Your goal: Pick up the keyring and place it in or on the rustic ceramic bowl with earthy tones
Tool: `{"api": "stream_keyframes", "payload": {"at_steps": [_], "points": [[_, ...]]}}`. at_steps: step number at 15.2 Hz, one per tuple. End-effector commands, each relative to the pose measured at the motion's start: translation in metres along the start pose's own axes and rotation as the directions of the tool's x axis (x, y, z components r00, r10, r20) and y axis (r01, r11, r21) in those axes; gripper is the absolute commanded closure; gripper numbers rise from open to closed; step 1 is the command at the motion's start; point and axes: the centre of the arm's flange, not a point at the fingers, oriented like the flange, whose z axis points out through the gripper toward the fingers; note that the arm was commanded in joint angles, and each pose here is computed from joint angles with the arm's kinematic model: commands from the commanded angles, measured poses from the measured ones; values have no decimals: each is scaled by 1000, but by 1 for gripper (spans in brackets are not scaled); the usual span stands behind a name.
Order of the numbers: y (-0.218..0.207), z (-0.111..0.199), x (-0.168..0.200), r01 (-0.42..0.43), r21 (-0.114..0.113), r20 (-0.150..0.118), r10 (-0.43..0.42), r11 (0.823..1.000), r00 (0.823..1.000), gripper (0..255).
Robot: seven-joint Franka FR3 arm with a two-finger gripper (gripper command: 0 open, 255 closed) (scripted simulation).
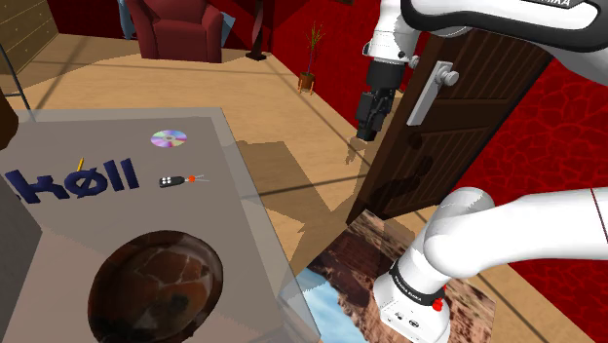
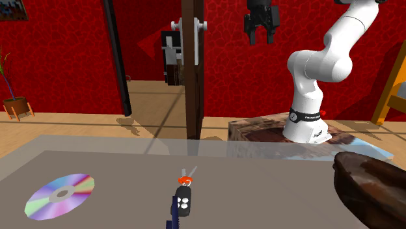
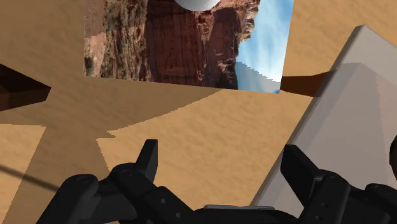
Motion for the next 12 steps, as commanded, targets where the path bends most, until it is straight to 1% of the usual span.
{"api": "stream_keyframes", "payload": {"at_steps": [1,6,9,12], "points": [[0,0,0,0,0,0,0,1000,1000,0],[-17,25,56,107,-20,-23,-107,994,994,0],[-30,39,88,170,-33,-35,-171,985,985,0],[-45,53,120,232,-47,-46,-235,971,971,0]]}}
